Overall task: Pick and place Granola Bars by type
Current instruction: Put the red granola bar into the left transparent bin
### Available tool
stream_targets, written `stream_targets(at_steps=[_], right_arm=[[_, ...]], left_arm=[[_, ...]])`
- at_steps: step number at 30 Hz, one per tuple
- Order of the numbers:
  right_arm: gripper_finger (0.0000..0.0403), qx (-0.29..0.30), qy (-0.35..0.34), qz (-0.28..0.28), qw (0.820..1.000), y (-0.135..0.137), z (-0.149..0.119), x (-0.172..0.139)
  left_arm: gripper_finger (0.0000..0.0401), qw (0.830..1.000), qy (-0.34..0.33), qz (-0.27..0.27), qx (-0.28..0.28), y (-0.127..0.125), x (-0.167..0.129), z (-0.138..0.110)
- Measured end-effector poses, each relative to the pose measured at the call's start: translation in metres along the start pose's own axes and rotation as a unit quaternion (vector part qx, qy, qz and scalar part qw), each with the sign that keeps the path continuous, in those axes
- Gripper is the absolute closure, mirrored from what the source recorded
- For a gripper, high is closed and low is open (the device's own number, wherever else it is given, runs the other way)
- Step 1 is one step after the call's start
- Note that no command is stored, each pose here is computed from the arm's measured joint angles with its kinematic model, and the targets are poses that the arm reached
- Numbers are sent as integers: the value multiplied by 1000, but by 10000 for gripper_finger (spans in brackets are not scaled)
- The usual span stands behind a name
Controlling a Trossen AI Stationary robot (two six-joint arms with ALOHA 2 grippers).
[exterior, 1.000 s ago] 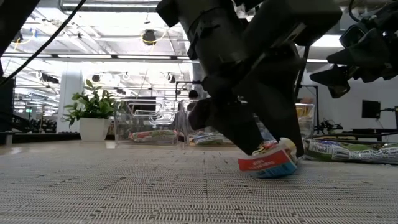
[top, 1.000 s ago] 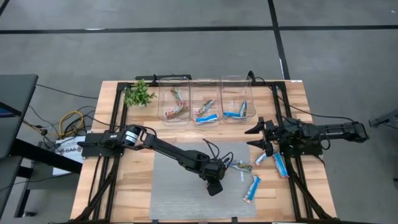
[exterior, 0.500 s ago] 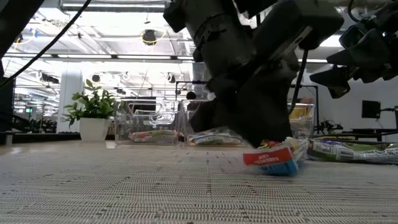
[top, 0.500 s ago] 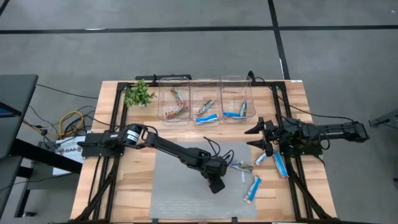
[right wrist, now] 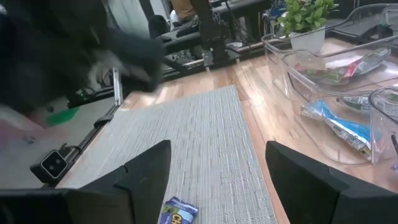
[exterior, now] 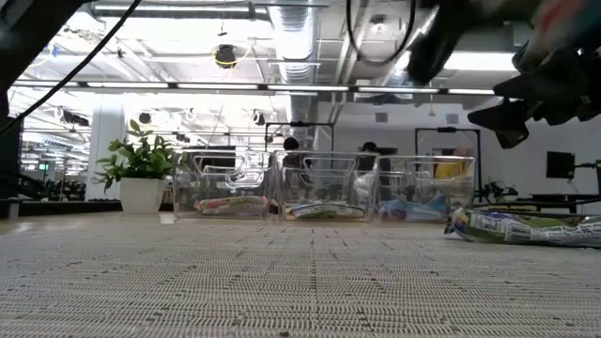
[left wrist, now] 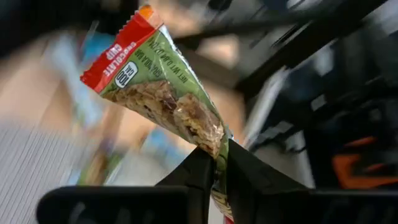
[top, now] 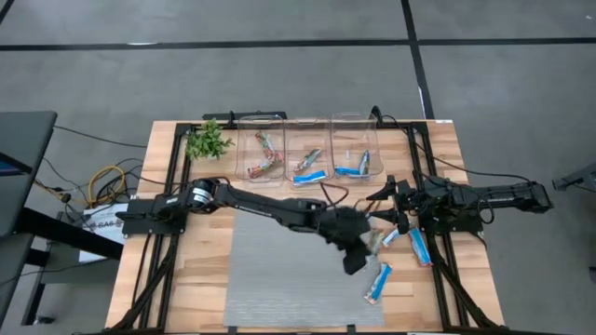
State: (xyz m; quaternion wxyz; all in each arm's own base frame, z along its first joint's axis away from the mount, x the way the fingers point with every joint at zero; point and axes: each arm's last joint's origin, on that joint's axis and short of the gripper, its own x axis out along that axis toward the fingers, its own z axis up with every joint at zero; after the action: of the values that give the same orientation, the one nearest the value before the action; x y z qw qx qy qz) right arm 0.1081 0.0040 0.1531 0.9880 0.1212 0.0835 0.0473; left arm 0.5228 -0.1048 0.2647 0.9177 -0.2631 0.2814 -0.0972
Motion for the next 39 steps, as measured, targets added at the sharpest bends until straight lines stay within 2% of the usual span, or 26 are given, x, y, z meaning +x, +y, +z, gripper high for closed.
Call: stream_targets(at_steps=[3, 7, 11, 14, 20, 27, 31, 34, 39], right_arm=[[148, 0, 0, 0, 1000, 0, 0, 0], [148, 0, 0, 0, 1000, 0, 0, 0], [148, 0, 0, 0, 1000, 0, 0, 0], [148, 0, 0, 0, 1000, 0, 0, 0], [148, 0, 0, 0, 1000, 0, 0, 0], [148, 0, 0, 0, 1000, 0, 0, 0], [148, 0, 0, 0, 1000, 0, 0, 0], [148, 0, 0, 0, 1000, 0, 0, 0], [148, 0, 0, 0, 1000, 0, 0, 0]], left_arm=[[369, 998, -50, -39, 22, -11, -11, 24], [374, 995, -78, -55, 39, -19, -19, 37], [379, 995, -79, -50, 33, -14, -20, 40], [381, 996, -88, -33, 6, -1, -22, 46], [382, 993, -117, 10, -23, 45, -35, 72], [382, 994, -111, -12, -8, 103, -64, 103], [382, 994, -107, -6, 5, 140, -94, 121], [382, 995, -95, 22, 13, 168, -124, 131], [382, 992, -52, 110, 35, 209, -173, 135]])
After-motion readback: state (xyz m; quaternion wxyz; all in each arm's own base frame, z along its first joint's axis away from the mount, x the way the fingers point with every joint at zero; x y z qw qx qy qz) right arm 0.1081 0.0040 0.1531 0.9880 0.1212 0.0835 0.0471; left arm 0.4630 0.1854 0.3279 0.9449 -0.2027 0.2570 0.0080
